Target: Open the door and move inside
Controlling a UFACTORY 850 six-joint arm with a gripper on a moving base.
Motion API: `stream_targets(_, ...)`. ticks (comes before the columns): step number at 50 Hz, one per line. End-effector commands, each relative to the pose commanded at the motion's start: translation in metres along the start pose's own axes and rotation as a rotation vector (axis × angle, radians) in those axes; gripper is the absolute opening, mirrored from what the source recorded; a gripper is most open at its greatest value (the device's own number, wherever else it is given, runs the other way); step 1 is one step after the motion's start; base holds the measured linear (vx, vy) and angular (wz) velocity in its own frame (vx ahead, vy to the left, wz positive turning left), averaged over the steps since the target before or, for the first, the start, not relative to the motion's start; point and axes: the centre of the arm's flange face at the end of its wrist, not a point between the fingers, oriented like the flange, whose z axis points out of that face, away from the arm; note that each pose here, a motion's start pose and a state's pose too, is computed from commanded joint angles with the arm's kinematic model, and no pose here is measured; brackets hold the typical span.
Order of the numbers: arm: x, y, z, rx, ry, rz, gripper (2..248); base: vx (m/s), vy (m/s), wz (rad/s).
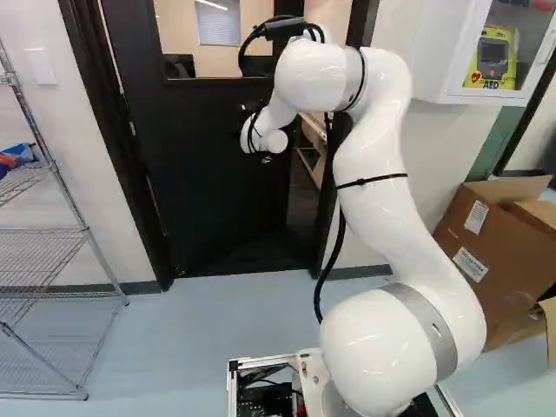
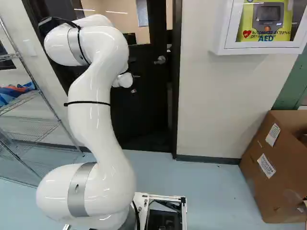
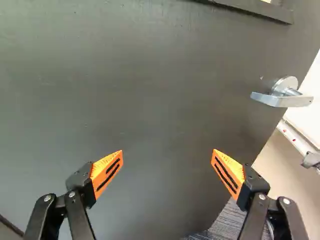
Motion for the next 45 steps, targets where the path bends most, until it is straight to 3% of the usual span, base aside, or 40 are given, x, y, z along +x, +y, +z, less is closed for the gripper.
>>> stream_targets(45,0.000,-0.003,-0.094,-0.002,-0.068,0.007,247,0.000,0.000,0.000)
